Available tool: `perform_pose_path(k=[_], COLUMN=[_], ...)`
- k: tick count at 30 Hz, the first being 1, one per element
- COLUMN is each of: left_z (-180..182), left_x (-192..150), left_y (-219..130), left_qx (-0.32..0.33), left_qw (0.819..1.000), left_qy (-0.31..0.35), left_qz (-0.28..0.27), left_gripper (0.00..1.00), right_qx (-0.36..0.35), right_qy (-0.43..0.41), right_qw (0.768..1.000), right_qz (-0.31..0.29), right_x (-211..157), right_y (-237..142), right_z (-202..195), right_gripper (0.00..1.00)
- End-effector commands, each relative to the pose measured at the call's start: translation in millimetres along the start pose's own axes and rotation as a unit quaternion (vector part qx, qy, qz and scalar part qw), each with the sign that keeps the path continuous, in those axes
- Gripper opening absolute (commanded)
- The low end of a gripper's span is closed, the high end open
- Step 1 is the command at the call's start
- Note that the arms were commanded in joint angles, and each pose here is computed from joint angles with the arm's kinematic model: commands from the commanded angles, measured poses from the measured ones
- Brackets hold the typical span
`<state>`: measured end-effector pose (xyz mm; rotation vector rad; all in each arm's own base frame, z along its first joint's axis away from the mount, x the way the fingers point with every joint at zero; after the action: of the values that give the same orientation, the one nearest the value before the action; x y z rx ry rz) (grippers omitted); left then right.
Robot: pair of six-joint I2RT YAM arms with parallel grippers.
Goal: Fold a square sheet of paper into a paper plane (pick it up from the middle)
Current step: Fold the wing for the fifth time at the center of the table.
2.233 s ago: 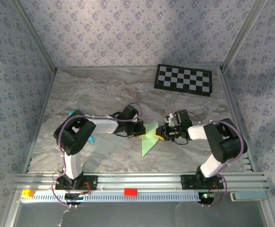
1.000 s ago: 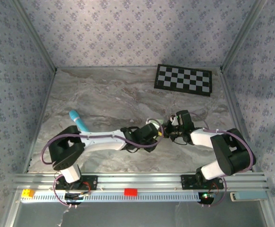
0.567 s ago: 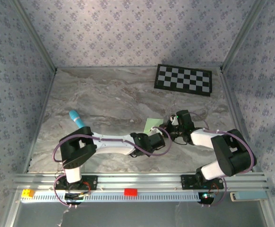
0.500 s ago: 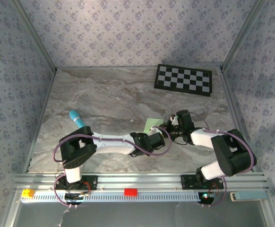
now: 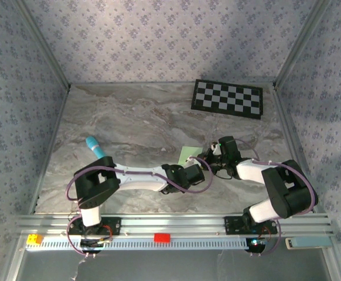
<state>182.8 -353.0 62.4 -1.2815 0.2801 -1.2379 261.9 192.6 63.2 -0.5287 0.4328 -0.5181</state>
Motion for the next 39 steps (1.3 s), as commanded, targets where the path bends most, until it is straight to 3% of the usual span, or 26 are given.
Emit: perform_pose_path(k=[1, 6, 23, 28, 39], left_z=[1.6, 1.5, -1.3, -3.7, -0.5], left_x=[-5.5, -5.2, -2.5, -4.7, 4.9], left_y=[3.6, 4.3, 3.9, 7.2, -0.7], left_qx=[0.015, 0.017, 0.006, -0.006, -0.017], left_qw=[1.000, 1.000, 1.000, 1.000, 0.999], left_qy=[0.017, 0.020, 0.005, -0.014, -0.036], left_qz=[0.013, 0.014, 0.004, 0.005, -0.023], left_gripper=[0.28, 0.18, 0.08, 0.08, 0.18], right_qx=[0.006, 0.006, -0.003, -0.010, -0.011], right_qy=[0.001, 0.001, 0.001, -0.006, -0.008], right_qw=[1.000, 1.000, 1.000, 1.000, 1.000], right_qz=[-0.001, -0.003, -0.004, -0.009, -0.008], right_x=[-0.5, -0.3, -0.5, -1.0, -1.6], right_y=[-2.3, -2.4, -2.5, -4.9, -5.8], right_z=[8.4, 8.6, 4.0, 2.3, 3.1], right_gripper=[0.01, 0.01, 0.03, 0.06, 0.02])
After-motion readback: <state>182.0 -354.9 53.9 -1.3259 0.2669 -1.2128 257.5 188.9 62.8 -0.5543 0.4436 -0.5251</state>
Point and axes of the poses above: each hand's point on the last joint's axis, 136 mm out from that joint toward the fingers, its own y axis out along the fingers, its own z axis along the line the jaws close on, x = y × z, the point moved 2 cm from there along -y, back along the fingers, and after that the axes turned 15 degrees about y, right-handed, at the moved point
